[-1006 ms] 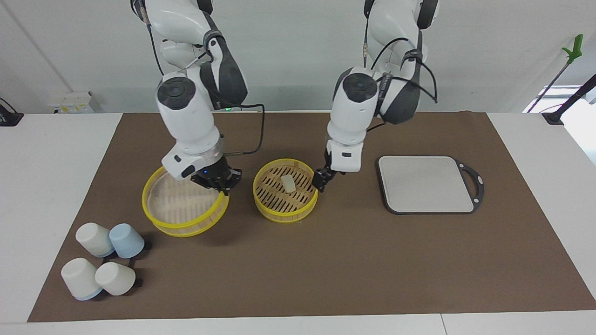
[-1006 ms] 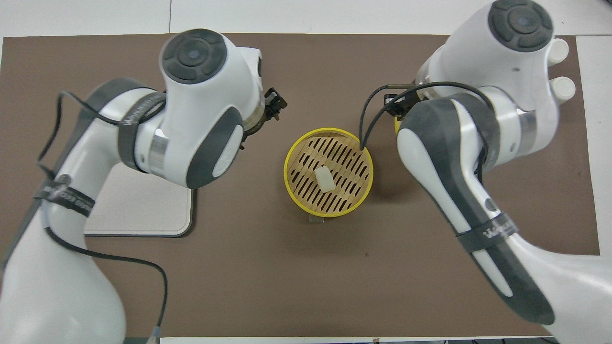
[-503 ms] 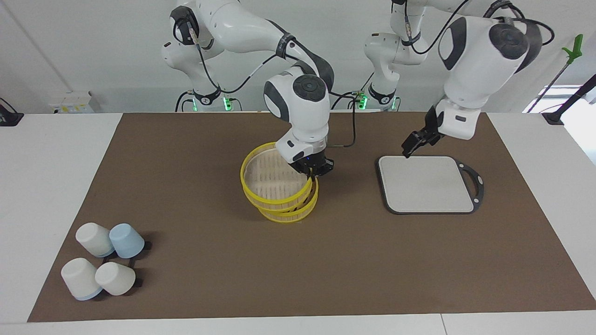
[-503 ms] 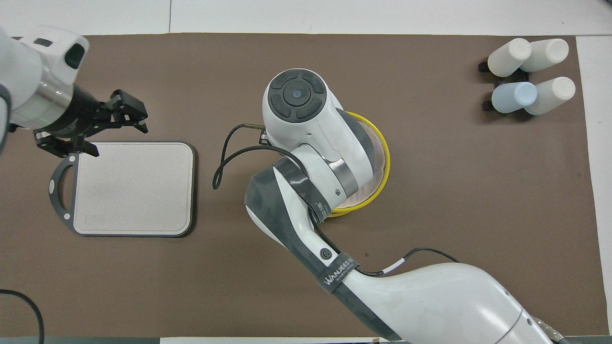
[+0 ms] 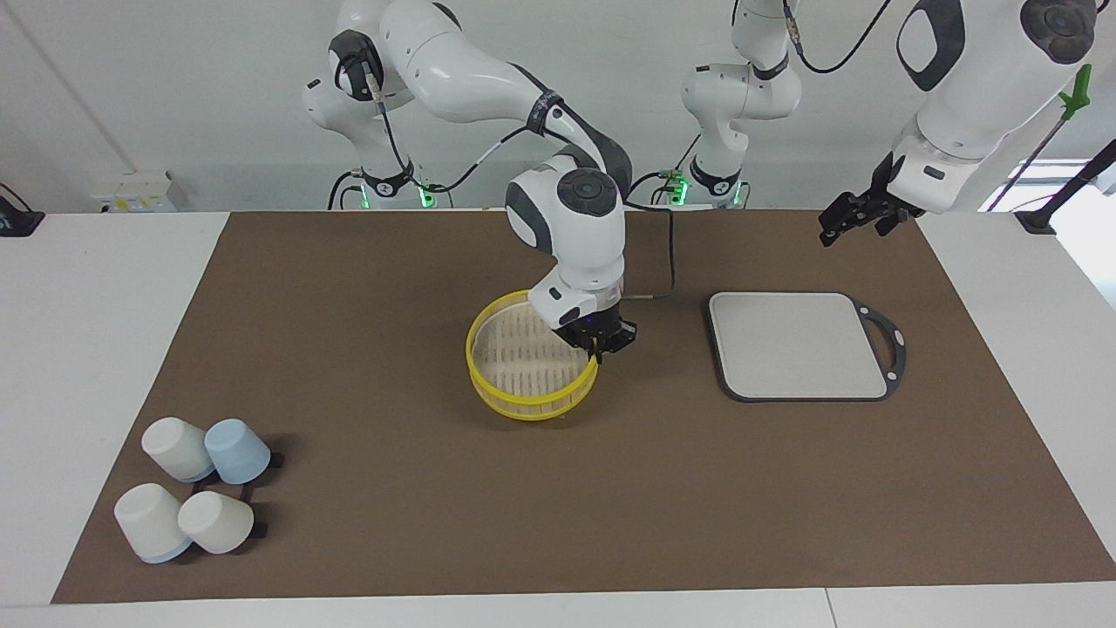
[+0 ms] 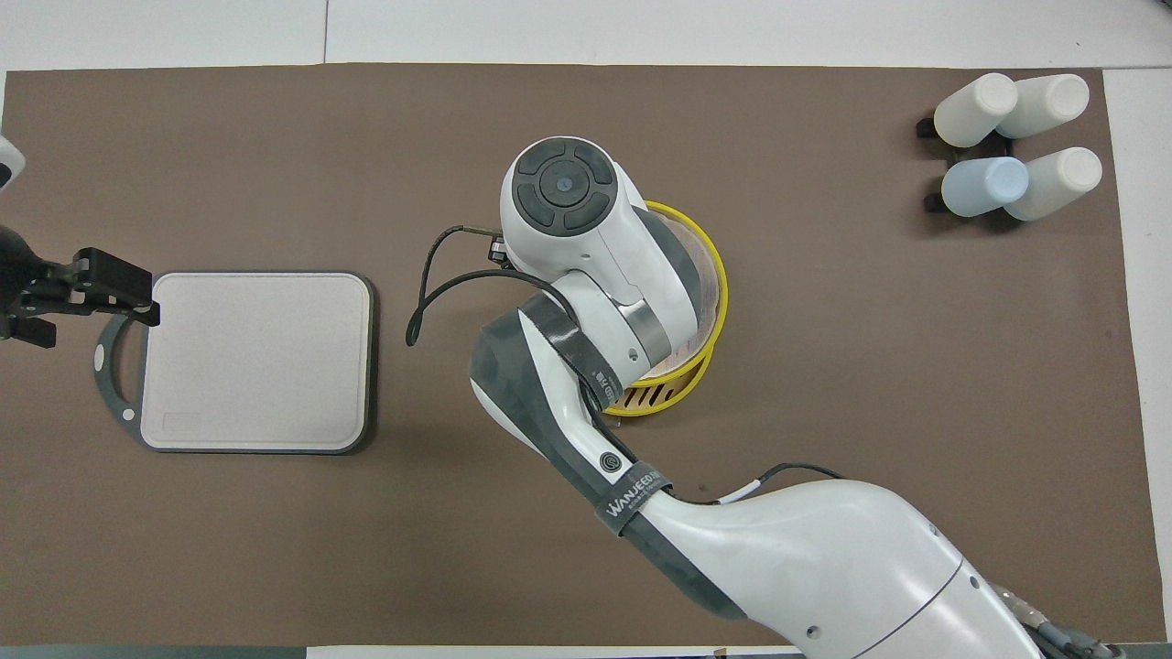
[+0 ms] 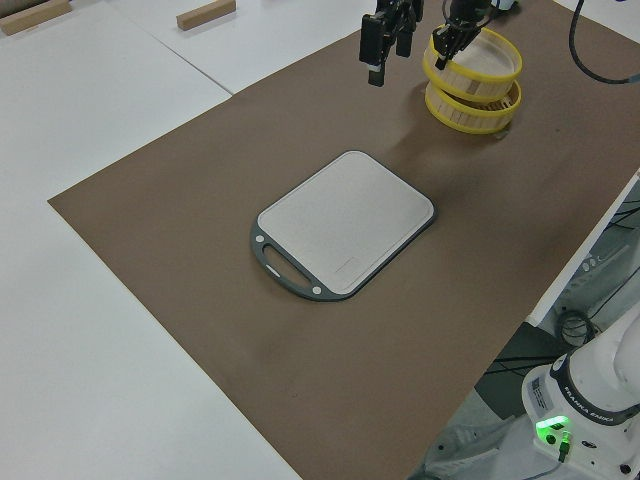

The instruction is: Place bun in steamer

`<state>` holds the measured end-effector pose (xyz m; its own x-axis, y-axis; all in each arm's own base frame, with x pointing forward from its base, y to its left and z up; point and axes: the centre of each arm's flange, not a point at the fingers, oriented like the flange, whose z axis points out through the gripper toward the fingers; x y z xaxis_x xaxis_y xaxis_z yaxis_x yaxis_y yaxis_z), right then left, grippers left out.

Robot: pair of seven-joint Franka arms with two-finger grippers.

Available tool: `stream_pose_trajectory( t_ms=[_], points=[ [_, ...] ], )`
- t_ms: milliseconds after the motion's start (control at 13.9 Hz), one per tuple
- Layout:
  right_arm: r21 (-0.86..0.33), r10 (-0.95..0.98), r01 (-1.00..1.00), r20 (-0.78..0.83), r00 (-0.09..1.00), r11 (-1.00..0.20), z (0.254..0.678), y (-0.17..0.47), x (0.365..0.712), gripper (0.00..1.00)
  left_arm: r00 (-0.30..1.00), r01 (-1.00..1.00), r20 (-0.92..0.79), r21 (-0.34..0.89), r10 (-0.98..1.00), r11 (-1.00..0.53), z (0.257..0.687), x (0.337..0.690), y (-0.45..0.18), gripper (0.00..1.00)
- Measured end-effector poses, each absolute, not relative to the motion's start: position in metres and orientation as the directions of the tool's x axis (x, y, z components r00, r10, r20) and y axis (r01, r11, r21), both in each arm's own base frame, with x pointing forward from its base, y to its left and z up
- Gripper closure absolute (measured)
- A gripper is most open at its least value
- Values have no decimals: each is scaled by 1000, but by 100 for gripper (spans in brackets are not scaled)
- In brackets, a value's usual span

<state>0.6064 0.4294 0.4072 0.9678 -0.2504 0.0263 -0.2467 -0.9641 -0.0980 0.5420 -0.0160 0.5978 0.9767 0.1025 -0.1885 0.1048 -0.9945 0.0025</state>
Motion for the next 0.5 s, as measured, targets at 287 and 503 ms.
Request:
stream_pose_trajectory(
  t_ms=[287, 503],
  points=[
    [-60, -250, -250, -7, 968, -966, 402, 430, 600, 91, 980, 59, -193, 11, 55, -998, 594, 534, -18, 0],
    [-54, -251, -251, -14, 968, -966, 398, 435, 595, 91, 986, 51, -157, 13, 48, -999, 595, 539, -20, 0]
  ],
)
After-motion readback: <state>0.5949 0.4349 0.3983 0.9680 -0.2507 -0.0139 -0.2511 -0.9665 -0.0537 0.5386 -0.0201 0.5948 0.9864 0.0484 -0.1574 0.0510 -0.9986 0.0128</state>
